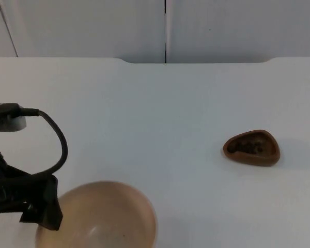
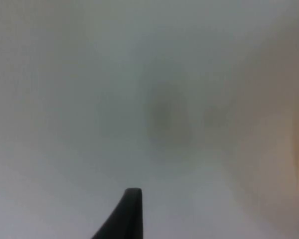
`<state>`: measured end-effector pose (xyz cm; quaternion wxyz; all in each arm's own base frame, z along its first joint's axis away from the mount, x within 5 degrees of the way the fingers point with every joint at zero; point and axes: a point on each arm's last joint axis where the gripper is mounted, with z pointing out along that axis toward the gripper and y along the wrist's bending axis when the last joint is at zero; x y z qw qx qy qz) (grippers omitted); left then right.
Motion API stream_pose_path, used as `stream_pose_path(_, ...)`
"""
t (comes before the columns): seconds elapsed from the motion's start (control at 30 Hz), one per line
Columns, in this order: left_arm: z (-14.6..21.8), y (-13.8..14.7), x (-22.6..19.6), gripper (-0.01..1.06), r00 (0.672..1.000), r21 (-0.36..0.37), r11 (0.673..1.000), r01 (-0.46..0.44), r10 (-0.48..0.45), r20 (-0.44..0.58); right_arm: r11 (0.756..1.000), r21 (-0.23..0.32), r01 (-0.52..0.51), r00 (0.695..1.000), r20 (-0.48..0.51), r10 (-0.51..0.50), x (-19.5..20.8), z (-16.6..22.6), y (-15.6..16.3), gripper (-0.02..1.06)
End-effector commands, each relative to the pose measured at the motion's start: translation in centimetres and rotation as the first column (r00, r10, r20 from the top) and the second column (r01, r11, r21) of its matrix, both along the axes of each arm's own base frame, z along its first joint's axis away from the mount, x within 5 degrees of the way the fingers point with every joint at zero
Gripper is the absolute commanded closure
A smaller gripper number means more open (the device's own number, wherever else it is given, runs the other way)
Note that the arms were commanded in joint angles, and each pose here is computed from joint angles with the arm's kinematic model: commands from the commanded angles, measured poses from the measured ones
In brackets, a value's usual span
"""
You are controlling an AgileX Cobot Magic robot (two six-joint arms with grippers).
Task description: Pick up the bowl with the left hand and pour the coffee beans from the cup into the bowl with the right hand.
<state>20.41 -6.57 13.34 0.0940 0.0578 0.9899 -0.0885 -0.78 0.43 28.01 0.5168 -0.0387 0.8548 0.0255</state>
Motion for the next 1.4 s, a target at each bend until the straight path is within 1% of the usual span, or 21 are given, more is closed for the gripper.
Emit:
stream_pose_path(0.0, 0.0, -0.2, 0.1, 0.04, 0.999, 0.016, 1.000, -0.001, 0.001, 0.036, 1.000, -0.015, 0.003, 1.000, 0.009, -0.003, 0.0, 0.0, -0.1, -0.01)
stream_pose_path(0.27, 0.0, 0.0, 0.3, 0.05, 0.999, 0.023, 1.000, -0.007, 0.006, 0.051, 1.000, -0.017, 0.005, 1.000, 0.009, -0.004, 0.0, 0.0, -0.1, -0.01)
stream_pose_path(0.37, 0.0, -0.1, 0.3, 0.05, 0.999, 0.011, 1.000, -0.020, 0.020, 0.046, 1.000, -0.017, 0.005, 1.000, 0.009, -0.004, 0.0, 0.0, -0.1, -0.01)
stream_pose_path(0.43, 0.1, -0.2, 0.2, 0.05, 0.999, -0.001, 1.000, -0.002, 0.002, 0.044, 1.000, -0.017, 0.005, 1.000, 0.009, -0.004, 0.0, 0.0, -0.1, -0.01)
stream_pose_path(0.5, 0.1, -0.4, 0.2, 0.09, 0.999, -0.017, 1.000, 0.001, 0.000, 0.045, 1.000, -0.017, 0.005, 1.000, 0.009, -0.004, 0.0, 0.0, -0.1, -0.01)
stream_pose_path(0.53, 0.1, -0.4, 0.2, 0.09, 0.999, -0.017, 1.000, 0.001, 0.000, 0.045, 1.000, -0.017, 0.005, 1.000, 0.009, -0.004, 0.0, 0.0, -0.1, -0.01)
stream_pose_path(0.6, 0.1, -0.5, 0.3, 0.16, 0.999, -0.028, 1.000, 0.001, 0.000, 0.048, 1.000, -0.017, 0.005, 1.000, 0.009, -0.004, 0.0, 0.0, -0.1, -0.01)
stream_pose_path(0.73, 0.0, -0.5, 0.2, 0.18, 0.999, -0.032, 0.999, 0.007, -0.005, 0.039, 1.000, -0.017, 0.005, 1.000, 0.009, -0.004, 0.0, 0.0, -0.1, -0.01)
stream_pose_path(0.8, -0.6, -1.0, 0.1, 0.18, 1.000, -0.071, 0.997, 0.026, -0.027, -0.003, 1.000, -0.017, 0.005, 1.000, 0.009, -0.004, 0.0, 0.0, -0.1, -0.01)
stream_pose_path(0.87, -1.4, -1.3, 0.2, 0.18, 0.998, -0.091, 0.995, 0.049, -0.051, -0.024, 1.000, -0.018, 0.004, 1.000, 0.009, -0.004, 0.0, 0.0, -0.1, -0.01)
stream_pose_path(1.0, -2.6, -1.3, 0.4, 0.18, 0.998, -0.088, 0.996, 0.022, -0.028, -0.058, 1.000, -0.020, 0.003, 1.000, 0.007, -0.003, 0.0, 0.0, -0.1, -0.01)
stream_pose_path(1.13, -3.2, -1.3, 0.4, 0.18, 0.996, -0.080, 0.996, 0.027, -0.033, -0.080, 1.000, -0.020, 0.003, 1.000, 0.007, -0.003, 0.0, 0.0, -0.1, -0.01)
stream_pose_path(1.37, -3.2, -1.2, 0.5, 0.19, 0.998, -0.074, 0.997, 0.023, -0.027, -0.063, 1.000, -0.020, 0.003, 1.000, 0.007, -0.003, 0.0, 0.0, -0.1, -0.01)
